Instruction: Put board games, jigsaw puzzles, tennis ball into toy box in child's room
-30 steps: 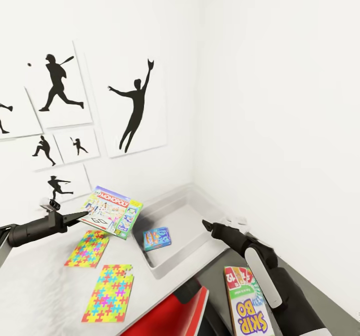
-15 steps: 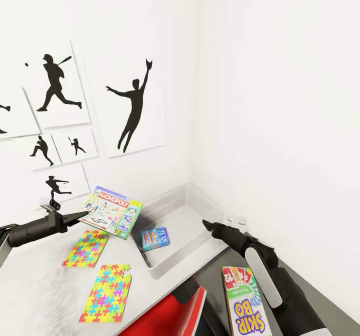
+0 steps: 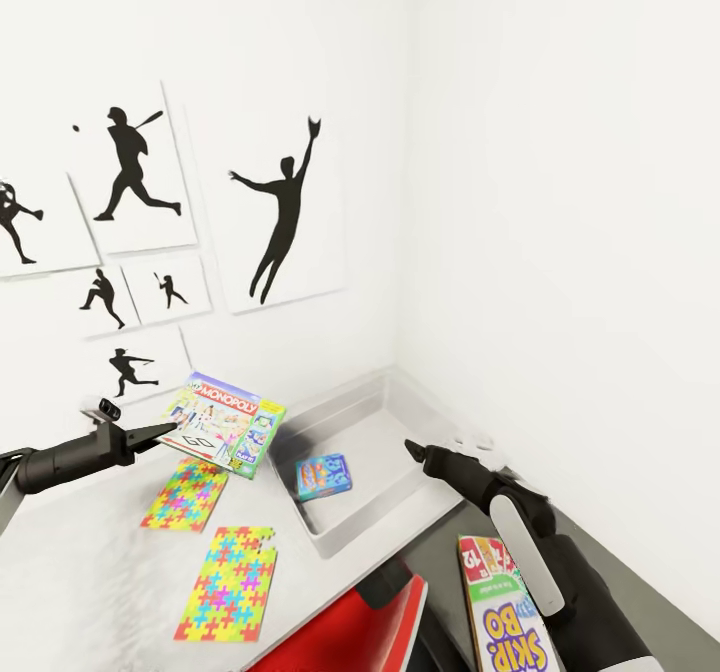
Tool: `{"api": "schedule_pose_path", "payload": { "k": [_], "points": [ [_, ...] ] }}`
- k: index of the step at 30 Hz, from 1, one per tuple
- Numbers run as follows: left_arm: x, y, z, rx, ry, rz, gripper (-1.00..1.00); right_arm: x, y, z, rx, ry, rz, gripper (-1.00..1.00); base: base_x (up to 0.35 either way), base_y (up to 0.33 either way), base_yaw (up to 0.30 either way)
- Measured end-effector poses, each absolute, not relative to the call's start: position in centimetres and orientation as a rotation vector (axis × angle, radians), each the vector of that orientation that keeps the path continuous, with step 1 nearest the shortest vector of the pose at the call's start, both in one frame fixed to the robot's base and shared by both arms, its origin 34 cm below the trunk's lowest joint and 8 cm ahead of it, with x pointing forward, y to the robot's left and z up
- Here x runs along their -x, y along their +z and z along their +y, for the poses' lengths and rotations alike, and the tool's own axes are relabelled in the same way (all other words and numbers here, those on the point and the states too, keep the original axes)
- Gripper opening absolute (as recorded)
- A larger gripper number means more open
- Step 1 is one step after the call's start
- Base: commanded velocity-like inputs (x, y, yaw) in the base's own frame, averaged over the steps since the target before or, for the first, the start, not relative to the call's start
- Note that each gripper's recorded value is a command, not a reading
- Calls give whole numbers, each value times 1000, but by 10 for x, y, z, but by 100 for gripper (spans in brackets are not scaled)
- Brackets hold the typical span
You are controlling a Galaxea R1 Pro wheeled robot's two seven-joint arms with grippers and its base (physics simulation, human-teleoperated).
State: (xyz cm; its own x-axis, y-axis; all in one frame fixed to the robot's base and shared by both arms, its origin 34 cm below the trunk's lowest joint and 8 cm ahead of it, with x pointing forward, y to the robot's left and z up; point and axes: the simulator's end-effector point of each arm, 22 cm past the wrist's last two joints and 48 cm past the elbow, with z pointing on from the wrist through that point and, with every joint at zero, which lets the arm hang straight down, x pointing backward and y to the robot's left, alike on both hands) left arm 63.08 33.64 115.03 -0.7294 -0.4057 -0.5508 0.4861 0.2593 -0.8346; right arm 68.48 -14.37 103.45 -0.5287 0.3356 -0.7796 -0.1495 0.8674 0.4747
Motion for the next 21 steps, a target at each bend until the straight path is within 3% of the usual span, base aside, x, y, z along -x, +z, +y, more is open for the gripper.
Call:
{"api": "schedule_pose_path", "payload": {
  "k": [9,21],
  "points": [
    [-632,1145,336,-66,-1567,1815,-100,-685,1030,-143,-139,619,2047,100,9,3,194],
    [-632,1145,336,-66,-1567,1815,-100,-685,1029,-143,-140,621,2048,100,48,9,20]
  ]
}}
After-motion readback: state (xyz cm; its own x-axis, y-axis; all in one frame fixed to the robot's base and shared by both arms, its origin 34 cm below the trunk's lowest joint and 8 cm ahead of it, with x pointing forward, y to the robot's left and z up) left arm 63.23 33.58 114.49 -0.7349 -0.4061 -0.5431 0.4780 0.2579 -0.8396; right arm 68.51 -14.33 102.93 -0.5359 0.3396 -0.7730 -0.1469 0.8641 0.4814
